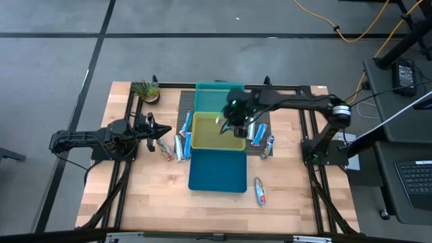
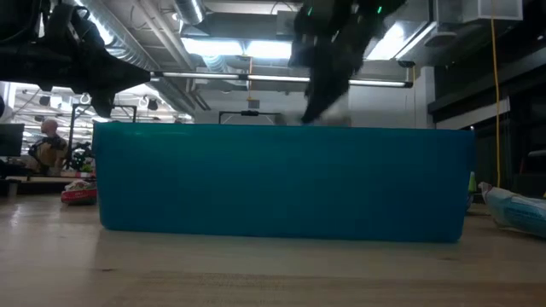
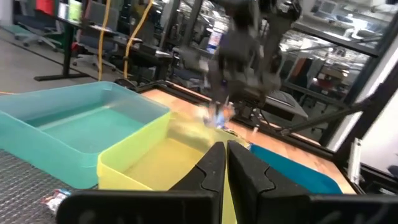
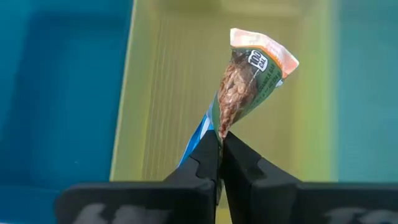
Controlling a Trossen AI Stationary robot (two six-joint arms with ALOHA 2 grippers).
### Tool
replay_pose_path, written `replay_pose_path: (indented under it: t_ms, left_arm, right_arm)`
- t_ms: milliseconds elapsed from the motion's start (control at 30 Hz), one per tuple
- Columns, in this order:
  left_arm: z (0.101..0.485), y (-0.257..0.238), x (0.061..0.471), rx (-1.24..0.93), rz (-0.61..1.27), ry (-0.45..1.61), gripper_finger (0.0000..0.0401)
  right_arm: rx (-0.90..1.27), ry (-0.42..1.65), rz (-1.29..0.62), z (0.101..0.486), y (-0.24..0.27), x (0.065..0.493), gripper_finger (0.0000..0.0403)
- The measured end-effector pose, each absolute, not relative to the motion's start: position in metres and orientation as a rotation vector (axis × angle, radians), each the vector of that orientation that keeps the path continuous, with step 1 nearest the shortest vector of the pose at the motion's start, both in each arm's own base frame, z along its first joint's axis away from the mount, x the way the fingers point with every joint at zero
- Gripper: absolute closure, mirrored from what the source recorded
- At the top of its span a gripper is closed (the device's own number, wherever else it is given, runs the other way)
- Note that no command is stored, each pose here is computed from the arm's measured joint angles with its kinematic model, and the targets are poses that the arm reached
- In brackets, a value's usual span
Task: Pick and place Granola Bars by type
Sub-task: Put the yellow granola bar into the yellow bin, then put the red granola bar into the green bin
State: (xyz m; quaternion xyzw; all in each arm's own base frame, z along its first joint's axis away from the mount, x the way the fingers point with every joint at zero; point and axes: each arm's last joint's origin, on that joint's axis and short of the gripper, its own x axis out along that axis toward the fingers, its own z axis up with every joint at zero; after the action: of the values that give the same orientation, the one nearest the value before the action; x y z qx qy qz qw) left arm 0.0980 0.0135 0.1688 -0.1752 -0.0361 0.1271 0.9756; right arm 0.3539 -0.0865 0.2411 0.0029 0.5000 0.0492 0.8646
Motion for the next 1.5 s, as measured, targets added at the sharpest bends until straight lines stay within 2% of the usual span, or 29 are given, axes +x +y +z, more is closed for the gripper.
replay_pose_path:
  t_ms: [200,467,667,867,1000,1133,1367,1500]
  left_arm:
    - [0.169,0.014,0.098,-0.394,0.279,-0.082,0.0391]
    - [0.169,0.015,0.098,-0.410,0.307,-0.091,0.0388]
    - [0.169,0.015,0.098,-0.454,0.289,-0.094,0.0388]
    - [0.169,0.013,0.098,-0.517,0.220,-0.089,0.0386]
    - [0.178,0.011,0.097,-0.515,0.175,-0.078,0.0385]
    - [0.198,0.010,0.090,-0.477,0.193,0.038,0.0385]
    - [0.241,0.005,0.074,-0.470,0.146,0.377,0.0385]
    - [0.252,0.003,0.076,-0.486,0.101,0.526,0.0380]
  right_arm:
    - [0.022,1.132,0.127,0.202,-0.086,0.368,0.0379]
    - [0.024,1.129,0.122,0.197,-0.087,0.370,0.0383]
    - [0.019,1.139,0.104,0.198,-0.088,0.370,0.0330]
    - [0.000,1.117,0.082,0.220,-0.090,0.377,0.0259]
    - [-0.031,1.054,0.059,0.242,-0.093,0.386,0.0232]
    - [-0.058,0.995,0.052,0.261,-0.094,0.389,0.0230]
    - [-0.099,0.899,0.026,0.299,-0.090,0.373,0.0252]
    - [-0.145,0.831,-0.016,0.321,-0.089,0.362,0.0262]
